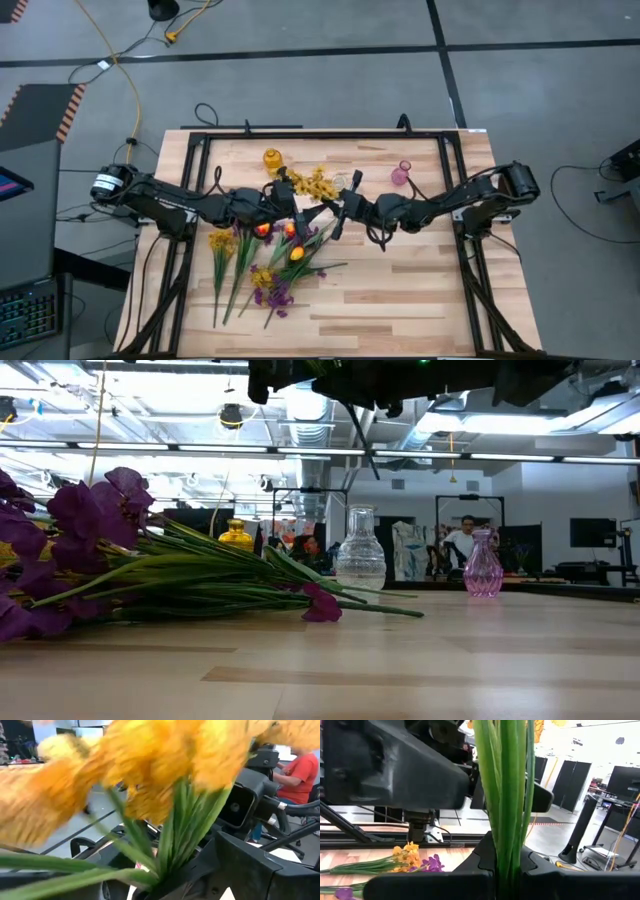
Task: Sort flowers into vase by color
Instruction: Put the yellow flowers into the yellow vase
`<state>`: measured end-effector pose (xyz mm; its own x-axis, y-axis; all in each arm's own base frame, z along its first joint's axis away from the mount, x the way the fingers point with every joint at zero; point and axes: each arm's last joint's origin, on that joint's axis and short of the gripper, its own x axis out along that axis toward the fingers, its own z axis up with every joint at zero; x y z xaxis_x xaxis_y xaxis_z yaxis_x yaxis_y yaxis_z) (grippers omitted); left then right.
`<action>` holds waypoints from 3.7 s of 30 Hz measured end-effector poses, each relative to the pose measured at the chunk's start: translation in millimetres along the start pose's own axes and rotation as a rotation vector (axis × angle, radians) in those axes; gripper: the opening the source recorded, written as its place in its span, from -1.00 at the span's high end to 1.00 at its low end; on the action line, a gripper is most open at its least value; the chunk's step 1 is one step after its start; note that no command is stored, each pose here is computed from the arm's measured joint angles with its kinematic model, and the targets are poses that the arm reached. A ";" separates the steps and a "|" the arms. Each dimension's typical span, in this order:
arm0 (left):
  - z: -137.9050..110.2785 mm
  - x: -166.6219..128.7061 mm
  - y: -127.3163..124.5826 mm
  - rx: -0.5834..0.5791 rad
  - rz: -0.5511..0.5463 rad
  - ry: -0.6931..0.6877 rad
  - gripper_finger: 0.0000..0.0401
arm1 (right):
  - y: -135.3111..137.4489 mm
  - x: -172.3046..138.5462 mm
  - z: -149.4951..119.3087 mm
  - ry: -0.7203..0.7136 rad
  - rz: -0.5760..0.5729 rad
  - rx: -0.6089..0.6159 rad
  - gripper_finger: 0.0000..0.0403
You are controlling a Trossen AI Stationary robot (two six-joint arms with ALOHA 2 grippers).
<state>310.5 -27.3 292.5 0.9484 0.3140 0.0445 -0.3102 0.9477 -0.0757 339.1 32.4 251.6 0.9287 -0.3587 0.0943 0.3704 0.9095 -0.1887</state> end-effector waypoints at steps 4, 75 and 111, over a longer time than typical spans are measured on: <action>0.1 0.0 -0.5 -0.001 -0.017 0.000 -0.26 | 2.0 9.5 0.7 -0.001 -0.008 -0.001 0.80; 25.2 -14.2 43.5 0.298 0.367 0.055 0.99 | -29.5 -46.4 59.3 0.275 0.018 -0.063 -0.24; 35.2 -46.7 167.9 0.145 0.572 0.310 0.99 | -32.7 -49.8 60.6 0.290 0.020 -0.072 -0.24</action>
<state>211.9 119.1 312.8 0.5998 0.7590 -0.2533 -0.7554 0.6415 0.1338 279.7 33.3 312.3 0.8984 -0.3952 -0.1914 0.3426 0.9035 -0.2575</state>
